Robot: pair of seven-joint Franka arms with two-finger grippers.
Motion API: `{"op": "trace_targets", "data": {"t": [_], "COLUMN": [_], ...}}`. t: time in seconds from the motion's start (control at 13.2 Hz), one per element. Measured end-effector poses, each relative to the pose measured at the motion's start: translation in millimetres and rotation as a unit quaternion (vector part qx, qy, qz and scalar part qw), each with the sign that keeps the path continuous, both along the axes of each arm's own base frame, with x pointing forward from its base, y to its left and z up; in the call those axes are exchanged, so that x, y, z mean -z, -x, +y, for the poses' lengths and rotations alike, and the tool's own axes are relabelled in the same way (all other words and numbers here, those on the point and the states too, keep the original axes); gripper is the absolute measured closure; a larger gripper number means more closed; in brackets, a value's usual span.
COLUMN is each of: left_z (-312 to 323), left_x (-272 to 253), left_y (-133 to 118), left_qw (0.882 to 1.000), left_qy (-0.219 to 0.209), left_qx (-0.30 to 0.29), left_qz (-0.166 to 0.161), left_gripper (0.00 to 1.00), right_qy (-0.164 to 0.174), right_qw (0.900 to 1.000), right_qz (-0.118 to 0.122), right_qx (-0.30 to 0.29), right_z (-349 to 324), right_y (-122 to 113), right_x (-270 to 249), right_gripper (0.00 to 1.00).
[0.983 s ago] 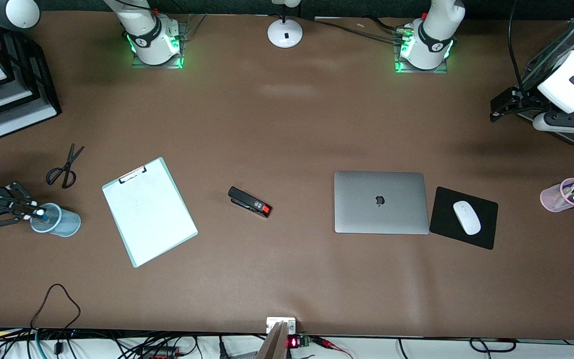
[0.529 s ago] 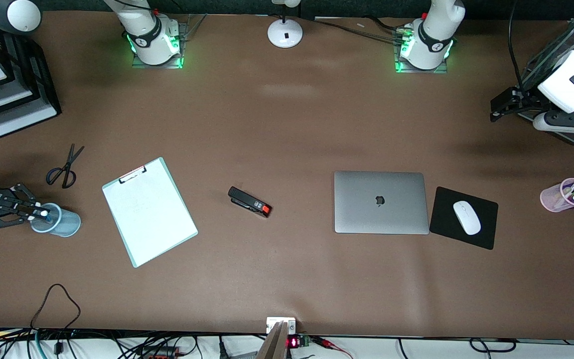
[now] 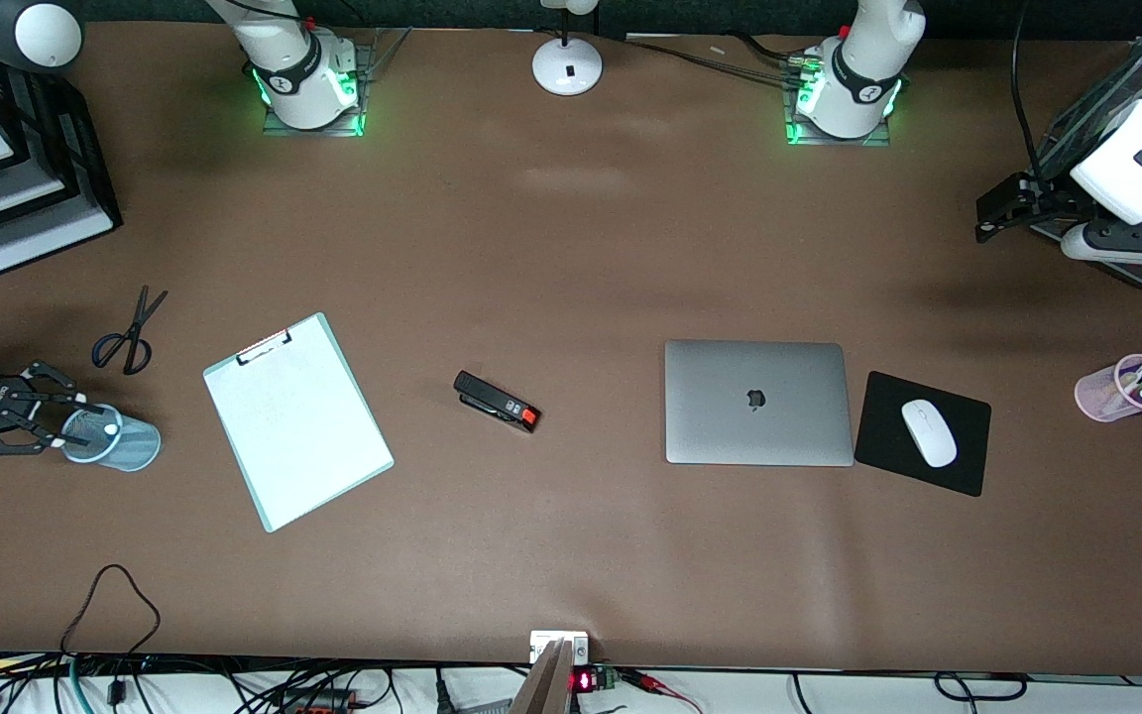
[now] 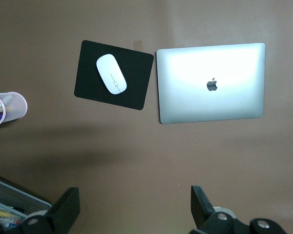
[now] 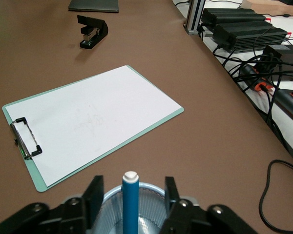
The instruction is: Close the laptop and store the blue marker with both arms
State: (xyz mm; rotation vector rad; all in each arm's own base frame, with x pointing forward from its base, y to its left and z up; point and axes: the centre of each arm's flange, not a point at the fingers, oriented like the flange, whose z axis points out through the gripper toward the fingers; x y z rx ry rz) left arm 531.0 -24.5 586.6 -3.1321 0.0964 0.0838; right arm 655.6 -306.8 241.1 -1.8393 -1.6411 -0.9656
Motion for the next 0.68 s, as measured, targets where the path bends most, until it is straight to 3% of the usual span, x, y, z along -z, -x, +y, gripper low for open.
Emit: {"op": "trace_targets", "data": {"t": [0.23, 0.45, 0.68], "left_z": [0, 0, 0], "left_x": [0, 0, 0], "left_y": [0, 0, 0], "left_qw": [1.0, 1.0, 1.0], "left_qy": [0.0, 0.0, 0.0], "left_qx": [0.0, 0.0, 0.0], "left_qz": [0.0, 0.0, 0.0], "left_gripper": [0.0, 0.0, 0.0], "right_qy": [0.002, 0.017, 0.056], "right_qw": [1.0, 1.0, 0.997], "right_qz": [-0.005, 0.015, 0.042], "right_qx": [0.005, 0.017, 0.027], "right_z": [-2, 12, 43], "right_y": [-2, -8, -14], "right_x": [-19, -78, -151], "right_gripper": [0.03, 0.0, 0.0]}}
